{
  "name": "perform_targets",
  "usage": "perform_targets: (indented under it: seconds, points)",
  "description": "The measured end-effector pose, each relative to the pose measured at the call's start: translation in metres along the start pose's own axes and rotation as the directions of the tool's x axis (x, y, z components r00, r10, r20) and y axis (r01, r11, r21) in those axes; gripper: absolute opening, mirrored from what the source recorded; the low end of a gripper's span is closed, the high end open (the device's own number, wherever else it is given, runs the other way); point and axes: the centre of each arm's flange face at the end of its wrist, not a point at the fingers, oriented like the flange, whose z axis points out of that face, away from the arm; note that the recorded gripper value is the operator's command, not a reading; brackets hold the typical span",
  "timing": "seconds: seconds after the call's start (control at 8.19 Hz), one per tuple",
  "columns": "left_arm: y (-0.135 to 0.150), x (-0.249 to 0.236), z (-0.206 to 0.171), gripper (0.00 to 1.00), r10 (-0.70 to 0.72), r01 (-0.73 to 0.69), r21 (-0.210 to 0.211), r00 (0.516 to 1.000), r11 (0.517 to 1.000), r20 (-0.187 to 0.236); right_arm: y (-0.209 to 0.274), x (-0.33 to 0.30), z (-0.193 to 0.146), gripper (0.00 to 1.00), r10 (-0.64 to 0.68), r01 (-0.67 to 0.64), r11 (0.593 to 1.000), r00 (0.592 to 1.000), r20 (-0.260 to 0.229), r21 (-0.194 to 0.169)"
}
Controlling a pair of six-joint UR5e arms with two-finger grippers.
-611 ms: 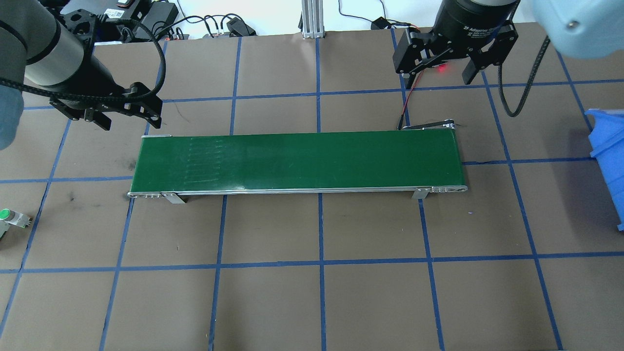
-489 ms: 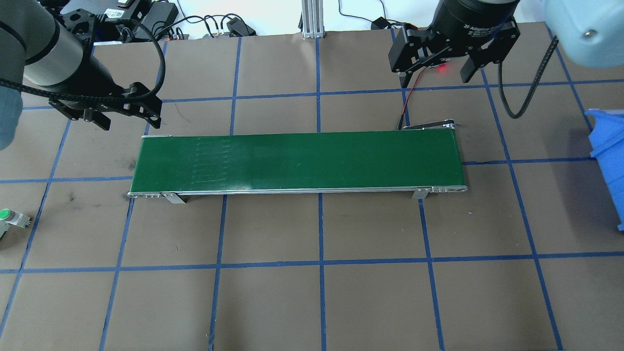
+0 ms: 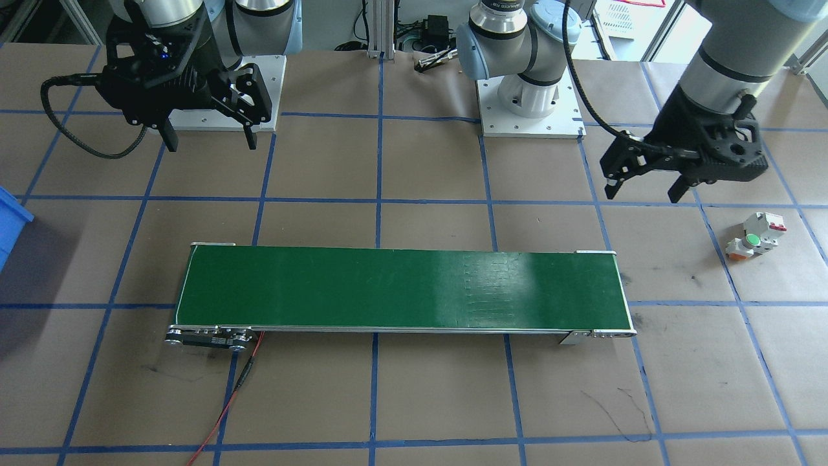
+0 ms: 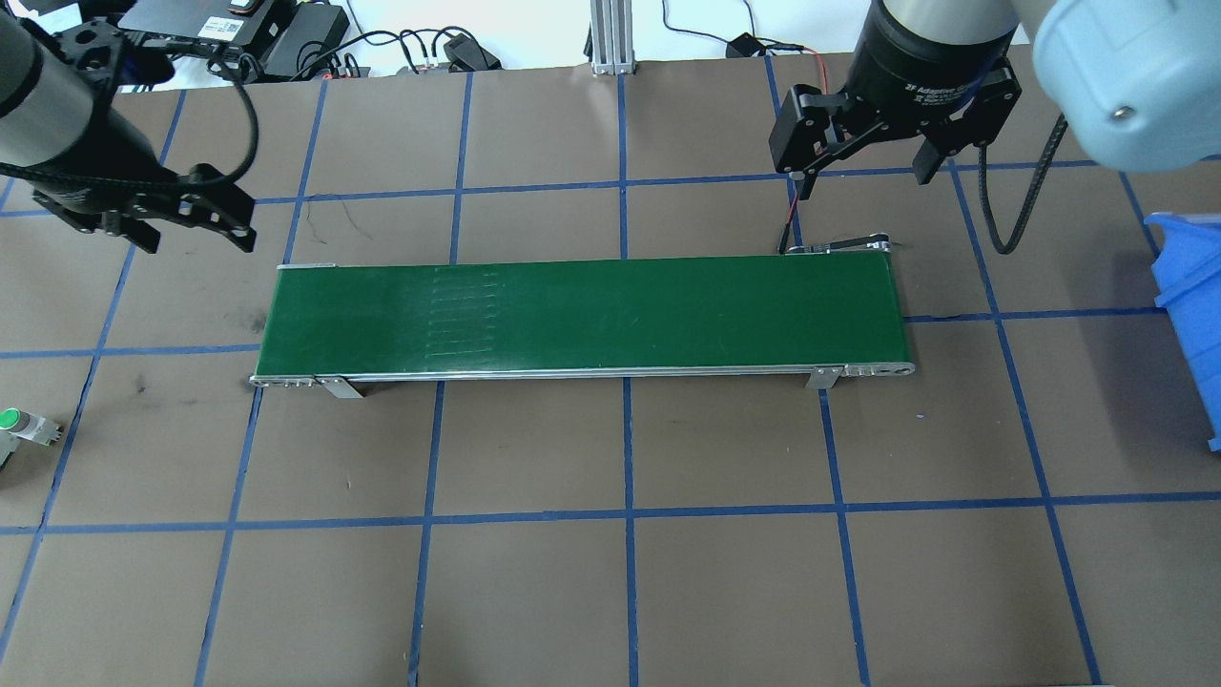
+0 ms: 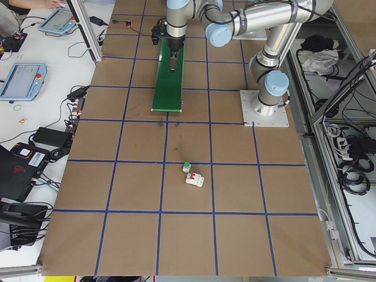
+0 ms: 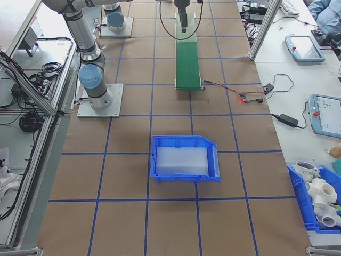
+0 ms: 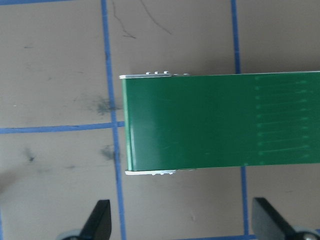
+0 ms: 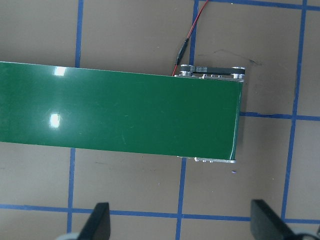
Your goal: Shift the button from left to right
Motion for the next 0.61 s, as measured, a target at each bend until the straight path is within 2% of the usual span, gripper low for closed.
perform_targets:
  seconds: [0.24, 0.49, 0.61]
  points:
    - [0.013, -0.115, 0.009, 1.00, -0.065, 0.065, -0.018, 0.998, 0.998, 0.013, -0.003, 0.000, 0.005, 1.00, -0.001, 0.001, 1.000, 1.000, -0.005, 0.011]
    - [0.047, -0.236, 0.037, 1.00, -0.172, 0.171, -0.065, 0.985, 0.983, 0.000, -0.006, 0.000, 0.008, 1.00, -0.001, 0.001, 1.000, 1.000, -0.006, 0.021]
    - [0.060, -0.283, 0.058, 1.00, -0.189, 0.188, -0.071, 0.982, 0.980, -0.004, -0.006, 0.000, 0.009, 1.00, 0.000, 0.000, 1.000, 1.000, -0.006, 0.021]
